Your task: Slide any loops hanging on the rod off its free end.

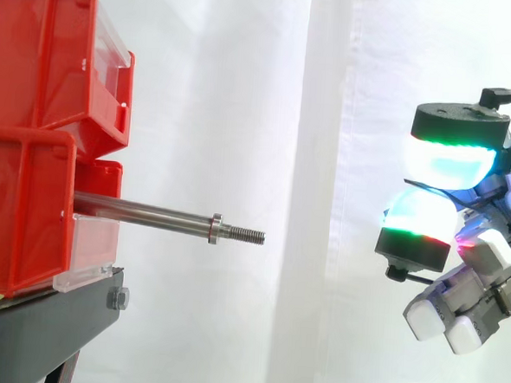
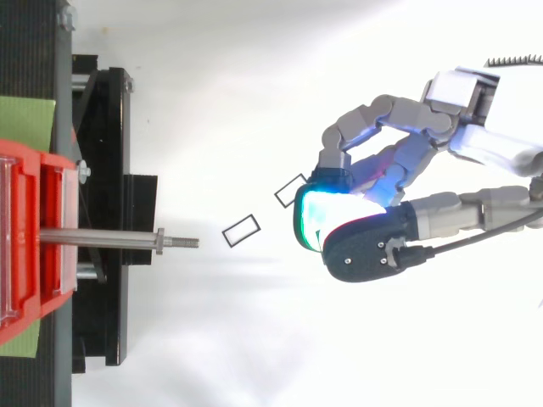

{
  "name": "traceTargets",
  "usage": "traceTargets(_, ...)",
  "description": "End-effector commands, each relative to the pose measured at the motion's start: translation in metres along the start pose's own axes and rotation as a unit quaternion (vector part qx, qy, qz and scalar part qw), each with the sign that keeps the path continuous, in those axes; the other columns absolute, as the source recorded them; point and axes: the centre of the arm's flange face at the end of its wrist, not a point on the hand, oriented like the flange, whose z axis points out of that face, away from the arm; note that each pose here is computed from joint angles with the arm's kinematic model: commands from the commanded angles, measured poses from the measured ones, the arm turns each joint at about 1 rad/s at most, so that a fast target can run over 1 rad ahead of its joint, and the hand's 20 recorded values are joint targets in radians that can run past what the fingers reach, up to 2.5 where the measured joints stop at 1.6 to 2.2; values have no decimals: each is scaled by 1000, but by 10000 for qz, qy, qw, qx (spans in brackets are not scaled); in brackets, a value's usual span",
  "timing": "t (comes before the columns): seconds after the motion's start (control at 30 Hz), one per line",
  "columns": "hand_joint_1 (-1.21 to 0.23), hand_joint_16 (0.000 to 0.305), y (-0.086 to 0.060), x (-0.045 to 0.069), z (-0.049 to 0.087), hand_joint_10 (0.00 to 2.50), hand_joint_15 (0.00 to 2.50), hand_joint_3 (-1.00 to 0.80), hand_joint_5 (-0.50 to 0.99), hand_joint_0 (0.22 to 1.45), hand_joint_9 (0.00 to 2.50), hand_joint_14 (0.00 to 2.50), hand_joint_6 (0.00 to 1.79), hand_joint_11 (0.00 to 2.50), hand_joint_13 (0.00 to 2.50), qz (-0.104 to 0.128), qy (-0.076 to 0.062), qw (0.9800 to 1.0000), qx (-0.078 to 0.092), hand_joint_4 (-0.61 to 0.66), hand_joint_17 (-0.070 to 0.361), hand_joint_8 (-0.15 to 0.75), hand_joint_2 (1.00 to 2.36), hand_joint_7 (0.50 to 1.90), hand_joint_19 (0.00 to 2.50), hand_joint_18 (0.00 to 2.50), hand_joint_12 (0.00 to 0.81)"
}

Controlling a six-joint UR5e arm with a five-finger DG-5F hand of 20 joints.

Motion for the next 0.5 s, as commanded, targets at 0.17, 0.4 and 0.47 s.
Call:
traceTargets(0.17, -673, 48, 0, 0, 0, 17, 327, -315, -104, 604, 1176, 13, 862, 518, 726, -4, 0, 10000, 11, 121, 109, 273, 1014, 975, 402, 636, 348)
traceTargets(0.4, -739, 48, 0, 0, -1, 17, 324, -198, -97, 604, 1183, 13, 893, 517, 728, -10, 0, 10000, 26, 96, 109, 277, 1019, 1004, 407, 643, 346)
traceTargets(0.47, -739, 48, 0, 0, -1, 17, 326, -203, -97, 605, 1184, 15, 894, 512, 731, 5, 0, 10000, 26, 86, 108, 275, 1018, 997, 407, 644, 346)
